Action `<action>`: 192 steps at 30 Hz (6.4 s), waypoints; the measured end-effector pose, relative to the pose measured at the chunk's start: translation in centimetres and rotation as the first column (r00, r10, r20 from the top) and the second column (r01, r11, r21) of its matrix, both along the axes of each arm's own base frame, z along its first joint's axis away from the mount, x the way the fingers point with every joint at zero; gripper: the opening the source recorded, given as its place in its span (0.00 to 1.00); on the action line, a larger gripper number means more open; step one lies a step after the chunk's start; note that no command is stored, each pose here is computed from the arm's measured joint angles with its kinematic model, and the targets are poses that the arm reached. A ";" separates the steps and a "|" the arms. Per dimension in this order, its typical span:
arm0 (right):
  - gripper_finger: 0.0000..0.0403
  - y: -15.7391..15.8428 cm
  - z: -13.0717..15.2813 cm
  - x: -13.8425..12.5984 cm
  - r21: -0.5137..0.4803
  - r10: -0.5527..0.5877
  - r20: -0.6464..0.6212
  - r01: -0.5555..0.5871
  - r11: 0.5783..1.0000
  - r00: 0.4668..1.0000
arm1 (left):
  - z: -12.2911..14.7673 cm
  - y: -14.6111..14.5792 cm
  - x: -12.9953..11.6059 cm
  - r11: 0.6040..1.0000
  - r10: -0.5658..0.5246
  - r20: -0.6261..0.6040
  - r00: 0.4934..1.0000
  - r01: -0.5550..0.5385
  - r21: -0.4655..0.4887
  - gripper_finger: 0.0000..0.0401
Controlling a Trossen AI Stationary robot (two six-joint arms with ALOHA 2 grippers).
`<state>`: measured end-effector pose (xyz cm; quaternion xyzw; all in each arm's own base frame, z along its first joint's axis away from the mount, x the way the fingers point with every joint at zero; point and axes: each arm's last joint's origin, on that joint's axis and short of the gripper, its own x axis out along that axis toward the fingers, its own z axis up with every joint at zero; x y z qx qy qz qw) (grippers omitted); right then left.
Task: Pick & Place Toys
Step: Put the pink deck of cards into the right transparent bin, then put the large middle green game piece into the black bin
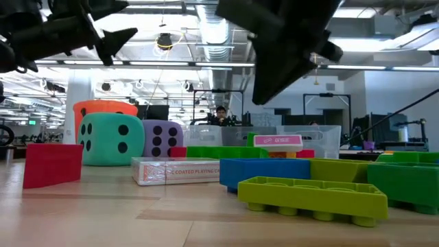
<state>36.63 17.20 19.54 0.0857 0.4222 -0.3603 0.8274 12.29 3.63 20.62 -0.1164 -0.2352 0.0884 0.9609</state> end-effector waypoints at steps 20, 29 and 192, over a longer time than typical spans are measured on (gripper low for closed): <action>0.68 2.9 4.1 -2.5 -0.058 0.289 -0.312 -0.322 0.945 0.905 | -0.9 0.0 0.4 0.993 -0.052 -0.070 0.996 0.045 -0.106 0.77; 0.76 3.5 1.2 -0.5 -0.129 0.357 -0.342 -0.419 0.899 0.869 | -0.7 0.0 0.3 0.995 -0.048 -0.058 0.997 0.043 -0.093 0.77; 0.91 2.1 -1.0 -14.0 -0.479 0.315 0.380 -0.107 0.871 0.870 | -1.8 0.7 0.4 0.974 0.151 -0.165 0.975 -0.176 -0.144 0.77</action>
